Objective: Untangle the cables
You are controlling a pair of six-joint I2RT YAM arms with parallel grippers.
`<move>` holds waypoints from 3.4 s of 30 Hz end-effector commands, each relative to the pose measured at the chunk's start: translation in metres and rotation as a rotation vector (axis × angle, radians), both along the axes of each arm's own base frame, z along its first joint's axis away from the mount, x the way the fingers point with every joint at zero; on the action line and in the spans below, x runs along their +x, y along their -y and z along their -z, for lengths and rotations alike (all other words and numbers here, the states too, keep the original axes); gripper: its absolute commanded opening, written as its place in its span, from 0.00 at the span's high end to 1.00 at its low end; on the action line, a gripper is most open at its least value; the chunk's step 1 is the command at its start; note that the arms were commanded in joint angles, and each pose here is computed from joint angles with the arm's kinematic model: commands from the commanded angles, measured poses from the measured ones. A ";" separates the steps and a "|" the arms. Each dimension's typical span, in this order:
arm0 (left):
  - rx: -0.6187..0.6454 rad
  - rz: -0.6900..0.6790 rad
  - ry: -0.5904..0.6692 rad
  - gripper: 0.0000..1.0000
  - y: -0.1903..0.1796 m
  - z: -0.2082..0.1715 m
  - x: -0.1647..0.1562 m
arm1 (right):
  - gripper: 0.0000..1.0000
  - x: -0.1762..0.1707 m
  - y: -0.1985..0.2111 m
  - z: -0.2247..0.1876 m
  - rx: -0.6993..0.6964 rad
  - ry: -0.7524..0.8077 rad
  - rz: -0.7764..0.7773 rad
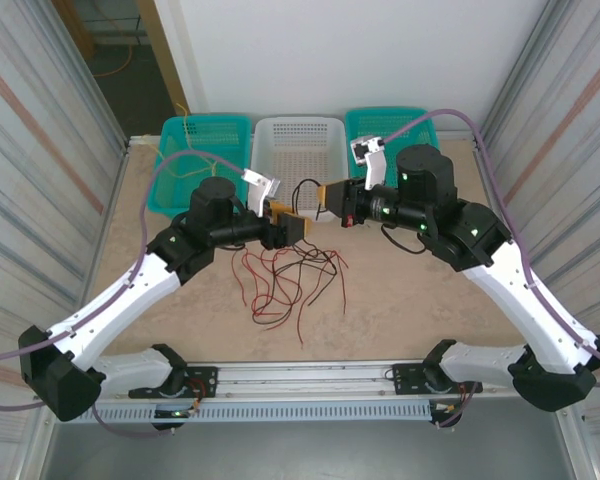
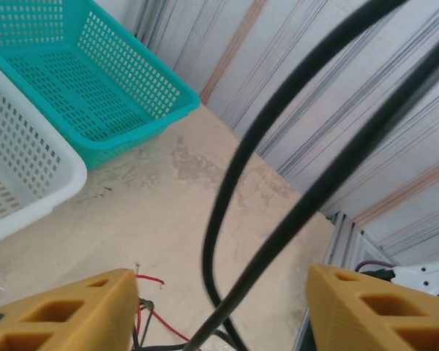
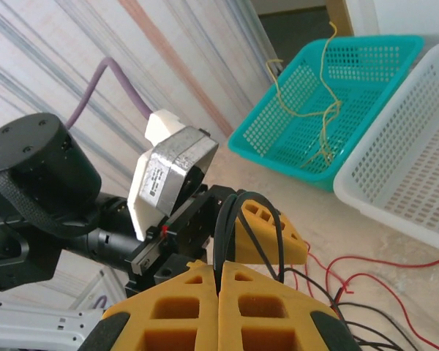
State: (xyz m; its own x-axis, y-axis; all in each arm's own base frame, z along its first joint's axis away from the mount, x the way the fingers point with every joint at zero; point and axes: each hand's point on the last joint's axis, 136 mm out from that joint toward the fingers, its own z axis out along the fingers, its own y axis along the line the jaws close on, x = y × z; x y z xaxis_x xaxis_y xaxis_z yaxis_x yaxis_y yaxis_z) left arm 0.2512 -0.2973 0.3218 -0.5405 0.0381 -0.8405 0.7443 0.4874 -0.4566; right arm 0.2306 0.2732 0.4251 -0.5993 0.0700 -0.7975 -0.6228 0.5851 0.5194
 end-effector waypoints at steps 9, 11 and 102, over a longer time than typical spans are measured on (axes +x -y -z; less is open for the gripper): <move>-0.121 -0.032 -0.062 0.96 0.006 -0.038 0.013 | 0.84 0.010 0.014 0.006 0.021 -0.035 0.066; -0.166 -0.060 -0.130 1.00 0.002 -0.041 0.019 | 0.72 0.015 0.022 0.012 0.021 -0.052 0.100; 0.029 -0.114 0.130 0.15 0.034 0.094 0.030 | 1.00 -0.021 0.078 -0.138 0.368 0.203 0.069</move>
